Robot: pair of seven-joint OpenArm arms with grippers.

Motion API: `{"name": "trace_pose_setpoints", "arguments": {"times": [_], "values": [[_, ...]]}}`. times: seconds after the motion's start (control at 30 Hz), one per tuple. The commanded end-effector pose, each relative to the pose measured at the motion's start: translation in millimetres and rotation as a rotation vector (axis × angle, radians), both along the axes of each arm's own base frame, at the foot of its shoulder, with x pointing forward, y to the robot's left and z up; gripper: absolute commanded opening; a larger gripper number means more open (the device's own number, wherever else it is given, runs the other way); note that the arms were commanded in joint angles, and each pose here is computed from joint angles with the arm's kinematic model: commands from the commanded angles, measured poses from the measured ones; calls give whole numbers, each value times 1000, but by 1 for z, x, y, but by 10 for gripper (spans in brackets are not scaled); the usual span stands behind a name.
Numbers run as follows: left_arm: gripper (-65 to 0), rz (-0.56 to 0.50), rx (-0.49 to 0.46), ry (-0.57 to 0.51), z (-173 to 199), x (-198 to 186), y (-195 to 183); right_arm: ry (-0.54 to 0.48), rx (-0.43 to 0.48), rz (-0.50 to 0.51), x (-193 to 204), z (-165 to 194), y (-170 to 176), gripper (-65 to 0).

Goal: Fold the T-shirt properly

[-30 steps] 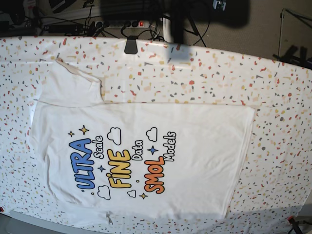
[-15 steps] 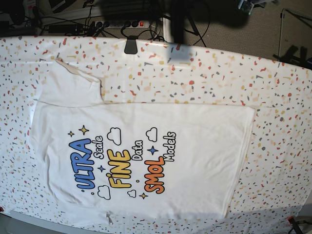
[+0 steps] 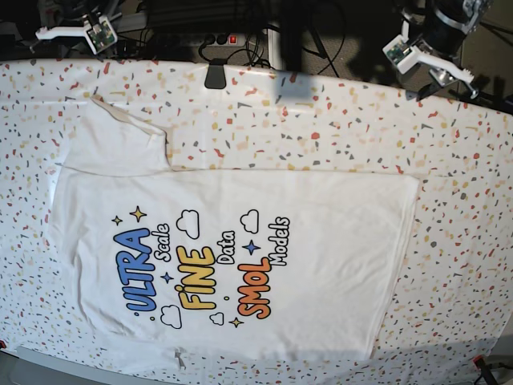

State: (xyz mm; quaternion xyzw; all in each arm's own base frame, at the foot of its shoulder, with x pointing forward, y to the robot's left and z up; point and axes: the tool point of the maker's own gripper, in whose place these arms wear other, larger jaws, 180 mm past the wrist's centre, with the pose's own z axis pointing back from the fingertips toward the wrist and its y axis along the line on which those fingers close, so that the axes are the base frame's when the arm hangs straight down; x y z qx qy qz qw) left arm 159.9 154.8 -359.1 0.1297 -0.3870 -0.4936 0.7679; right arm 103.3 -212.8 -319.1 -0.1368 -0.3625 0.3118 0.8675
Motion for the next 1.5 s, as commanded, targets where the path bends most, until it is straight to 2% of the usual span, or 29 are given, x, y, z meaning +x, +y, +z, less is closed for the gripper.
{"name": "trace_pose_setpoints", "arguments": {"times": [0.0,0.17,0.23,0.3,0.43,0.57,0.7,0.9,1.0,1.23,1.47], "values": [[-383,-26,-11,-33,9,7,-4,-38,-13,27,5,12,4,-543],[-383,-41,-16,-132,22,49,-4,-48,-38,30,9,21,5,-543],[-383,-18,-62,-148,25,64,-4,-28,-52,16,7,20,2,-543],[-383,-3,-100,-156,24,77,-3,-10,-63,3,5,18,0,-543],[-383,-45,-101,-105,12,98,7,7,-73,-9,3,16,-3,-543],[-383,-53,-30,-104,7,124,31,7,-73,-8,3,16,-3,-543],[-384,-78,20,-67,-2,134,44,-10,-71,-15,5,19,-4,-543],[-384,-133,59,-47,-13,147,35,-26,-73,-41,7,21,-7,-543],[-383,-129,70,-62,-17,158,33,-26,-73,-41,7,21,-7,-543],[-383,-157,166,7,-47,169,40,-26,-74,-41,7,21,-7,-543],[-384,-166,192,27,-56,181,44,-26,-74,-41,7,21,-7,-543]]}}
